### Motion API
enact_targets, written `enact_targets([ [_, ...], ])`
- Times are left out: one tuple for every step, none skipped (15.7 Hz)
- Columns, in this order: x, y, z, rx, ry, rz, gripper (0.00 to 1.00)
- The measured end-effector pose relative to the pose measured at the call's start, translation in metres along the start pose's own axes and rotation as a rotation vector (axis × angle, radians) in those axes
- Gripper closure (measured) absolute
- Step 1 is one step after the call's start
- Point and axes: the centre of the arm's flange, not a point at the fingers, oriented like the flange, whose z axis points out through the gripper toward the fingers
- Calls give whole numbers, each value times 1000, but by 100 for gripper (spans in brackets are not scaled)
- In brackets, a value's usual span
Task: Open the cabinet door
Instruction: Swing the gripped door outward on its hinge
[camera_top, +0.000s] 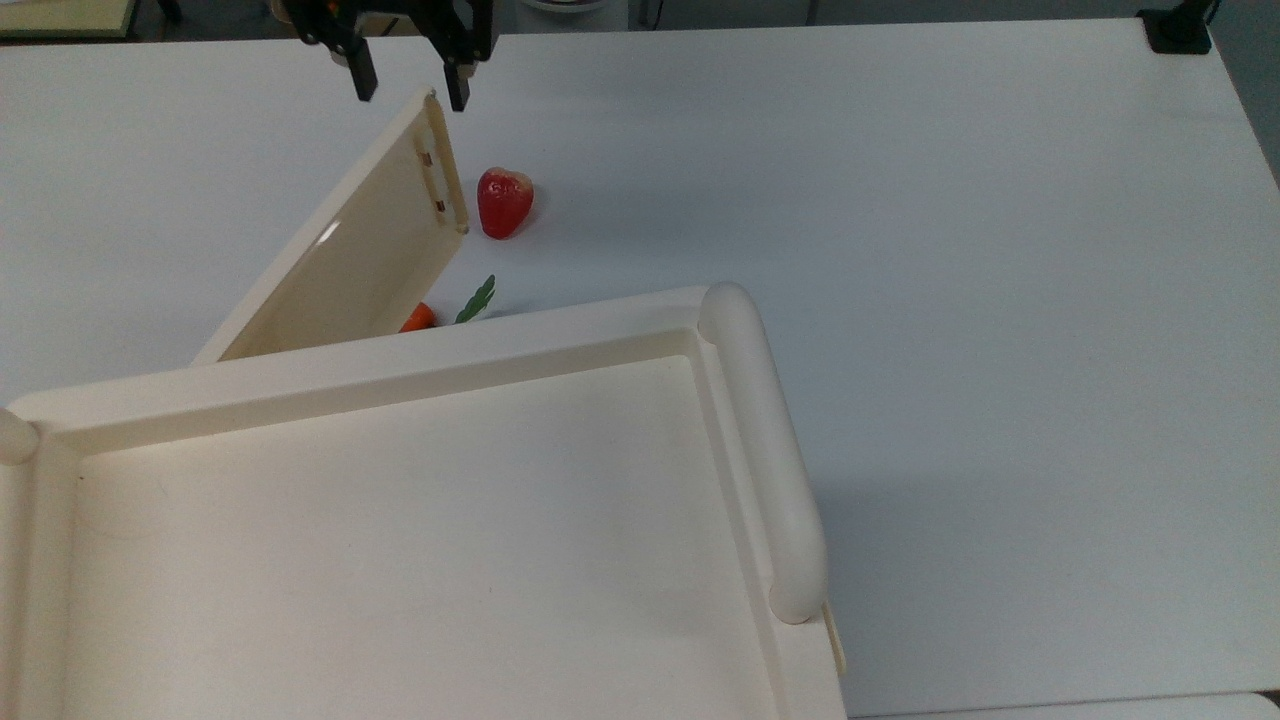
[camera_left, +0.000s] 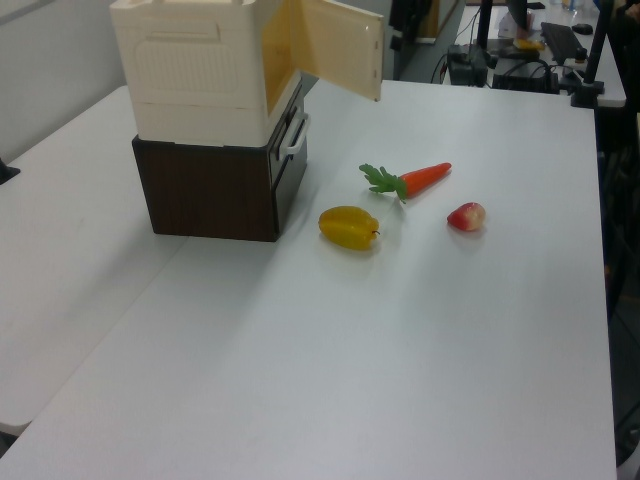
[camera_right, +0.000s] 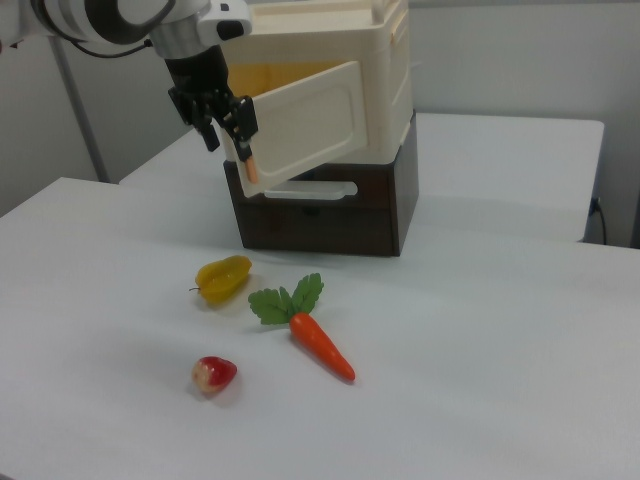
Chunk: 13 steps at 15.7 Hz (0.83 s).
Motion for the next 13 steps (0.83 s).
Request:
enact_targets([
  [-5, 7, 0, -19, -31, 7, 22],
  [-9, 12, 1, -43, -62, 10, 11],
  [-12, 15, 4, -64, -90, 9, 1],
  [-15, 17, 9, -77, -112, 9, 0],
  [-16, 18, 13, -82, -123, 10, 0],
  [-16, 19, 18, -85, -133, 10, 0],
  [-17, 20, 22, -86, -142, 12, 0],
  [-18, 21, 26, -87, -151, 14, 0],
  [-19, 22, 29, -87, -158, 16, 0],
  [-21, 24, 31, -86, -163, 18, 0],
  [-24, 26, 32, -84, -170, 21, 0],
  [-29, 29, 32, -80, -178, 23, 0],
  [-34, 31, 33, -74, -187, 25, 0],
])
